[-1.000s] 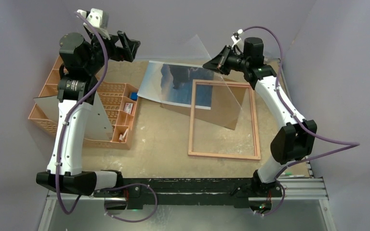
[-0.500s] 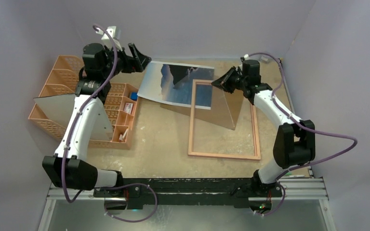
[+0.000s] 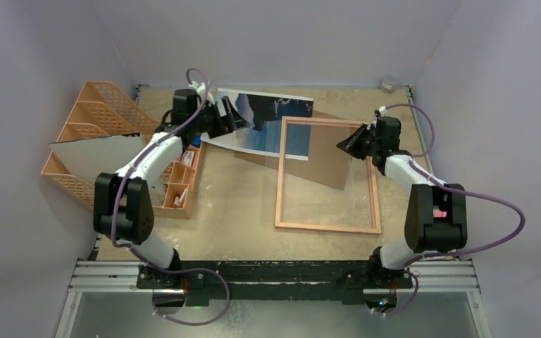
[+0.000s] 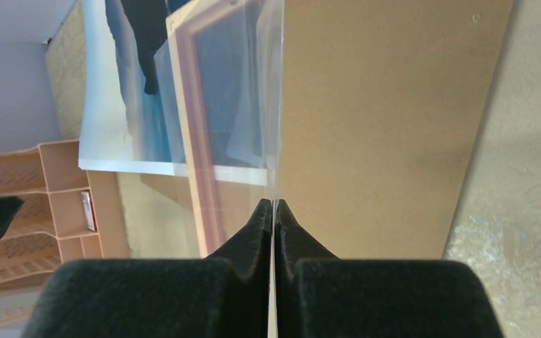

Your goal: Put the photo into the frame

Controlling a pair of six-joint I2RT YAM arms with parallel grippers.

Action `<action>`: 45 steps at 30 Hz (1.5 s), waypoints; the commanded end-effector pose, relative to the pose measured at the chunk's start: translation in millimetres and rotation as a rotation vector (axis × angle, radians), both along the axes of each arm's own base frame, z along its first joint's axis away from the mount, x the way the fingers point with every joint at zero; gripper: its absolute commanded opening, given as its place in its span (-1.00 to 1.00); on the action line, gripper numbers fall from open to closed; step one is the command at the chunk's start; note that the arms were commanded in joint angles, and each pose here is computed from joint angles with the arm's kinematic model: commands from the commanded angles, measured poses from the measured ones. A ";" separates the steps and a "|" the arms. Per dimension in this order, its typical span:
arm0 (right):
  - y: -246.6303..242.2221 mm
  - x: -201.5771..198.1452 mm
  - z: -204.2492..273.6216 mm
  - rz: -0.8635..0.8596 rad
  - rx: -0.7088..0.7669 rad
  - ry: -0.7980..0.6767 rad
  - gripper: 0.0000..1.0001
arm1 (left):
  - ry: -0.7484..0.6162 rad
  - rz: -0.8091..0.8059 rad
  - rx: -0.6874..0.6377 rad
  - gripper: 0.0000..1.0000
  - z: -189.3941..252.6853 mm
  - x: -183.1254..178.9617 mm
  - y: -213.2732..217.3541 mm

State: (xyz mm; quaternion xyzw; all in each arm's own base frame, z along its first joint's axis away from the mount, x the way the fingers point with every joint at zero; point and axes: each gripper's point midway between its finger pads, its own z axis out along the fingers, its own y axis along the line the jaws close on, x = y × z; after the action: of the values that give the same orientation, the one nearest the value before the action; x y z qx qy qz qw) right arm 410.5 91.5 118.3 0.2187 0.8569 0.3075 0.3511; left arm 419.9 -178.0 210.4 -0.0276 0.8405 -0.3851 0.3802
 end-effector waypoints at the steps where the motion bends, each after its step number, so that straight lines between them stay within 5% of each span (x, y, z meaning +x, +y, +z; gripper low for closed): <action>1: -17.0 0.7 23.3 -0.012 -0.066 -0.178 -1.00 | 0.053 -0.086 -0.041 0.63 -25.0 -3.2 -50.0; 22: -49.3 -3.0 -20.3 0.190 -0.092 -0.132 -1.00 | 0.238 -0.177 -0.049 0.57 -109.8 -6.2 -107.8; 36: -76.3 0.1 -31.2 0.110 -0.179 -0.084 -1.00 | 0.235 -0.198 -0.019 0.27 -120.0 3.7 -128.7; 45: -79.3 2.9 -8.3 0.049 -0.162 -0.187 -1.00 | 0.251 -0.173 -0.002 0.10 -132.4 9.3 -133.1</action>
State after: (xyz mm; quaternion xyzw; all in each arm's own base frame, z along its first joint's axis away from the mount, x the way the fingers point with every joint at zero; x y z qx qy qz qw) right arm 403.7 21.9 80.6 0.1406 0.8720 0.2777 0.3778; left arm 414.3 -305.3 65.1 -0.0053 0.8883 -0.4086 0.2099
